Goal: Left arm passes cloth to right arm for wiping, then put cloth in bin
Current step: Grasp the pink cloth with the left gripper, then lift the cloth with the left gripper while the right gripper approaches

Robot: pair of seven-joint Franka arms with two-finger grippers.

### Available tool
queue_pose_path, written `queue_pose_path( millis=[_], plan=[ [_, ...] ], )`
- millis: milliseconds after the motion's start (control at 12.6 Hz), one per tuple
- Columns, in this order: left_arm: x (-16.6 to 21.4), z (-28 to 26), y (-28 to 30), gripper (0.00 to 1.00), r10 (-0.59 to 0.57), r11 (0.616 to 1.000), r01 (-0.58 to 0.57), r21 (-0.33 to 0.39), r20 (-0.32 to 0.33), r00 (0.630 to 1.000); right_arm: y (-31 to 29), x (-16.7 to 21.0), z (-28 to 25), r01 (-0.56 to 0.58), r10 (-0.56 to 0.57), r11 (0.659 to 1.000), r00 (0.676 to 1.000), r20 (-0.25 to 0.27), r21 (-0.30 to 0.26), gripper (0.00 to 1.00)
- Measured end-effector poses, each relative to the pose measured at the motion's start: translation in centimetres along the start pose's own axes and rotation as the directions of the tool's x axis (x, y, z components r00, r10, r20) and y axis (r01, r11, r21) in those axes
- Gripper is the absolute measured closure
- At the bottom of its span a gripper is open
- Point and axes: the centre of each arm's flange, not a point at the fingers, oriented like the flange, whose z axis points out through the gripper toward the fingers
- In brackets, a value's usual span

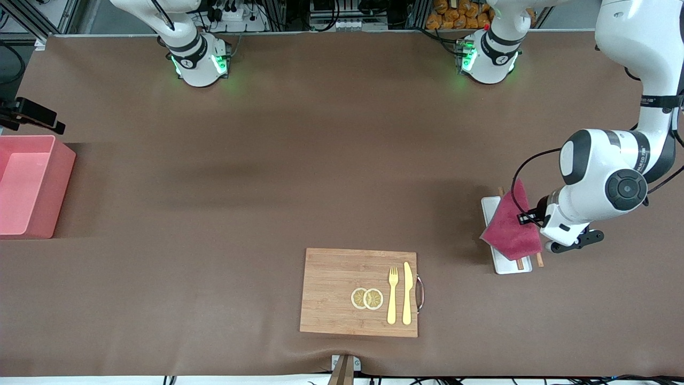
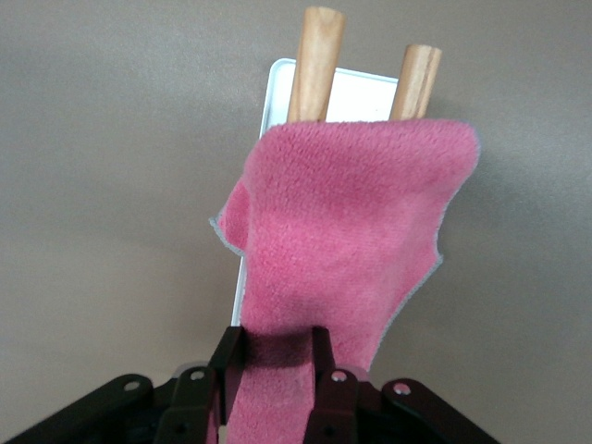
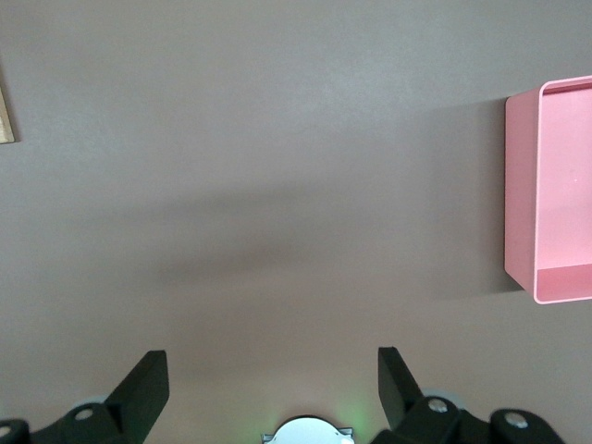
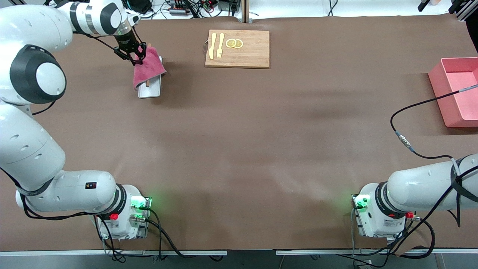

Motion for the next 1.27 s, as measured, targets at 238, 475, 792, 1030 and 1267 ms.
queue_pose_path(
  millis=[238,475,792,1030,1267],
  plan=[
    [0.1,-0.1,-0.1,0.82,-0.001,1.000,0.001,0.001,-0.003,1.000,0.0,0.0,0.0,0.000,0.000,1.000,1.000,0.000,0.000,0.00],
    [0.1,-0.7,0.0,0.98,-0.003,1.000,0.003,0.000,-0.010,1.000,0.0,0.0,0.0,0.000,0.000,1.000,1.000,0.000,0.000,0.00],
    [0.1,-0.8,0.0,0.98,-0.002,1.000,0.002,-0.001,-0.013,1.000,0.0,0.0,0.0,0.001,-0.001,1.000,1.000,0.000,0.000,0.00],
    [-0.1,-3.4,1.6,0.98,0.014,1.000,-0.015,-0.017,-0.038,0.999,0.0,0.0,0.0,0.001,-0.001,1.000,1.000,0.000,0.000,0.00],
    [-3.1,-8.8,8.5,0.98,-0.013,0.999,0.012,-0.041,-0.027,1.000,-0.1,0.0,0.0,0.001,-0.001,1.000,1.000,0.000,0.000,0.00]
  ],
)
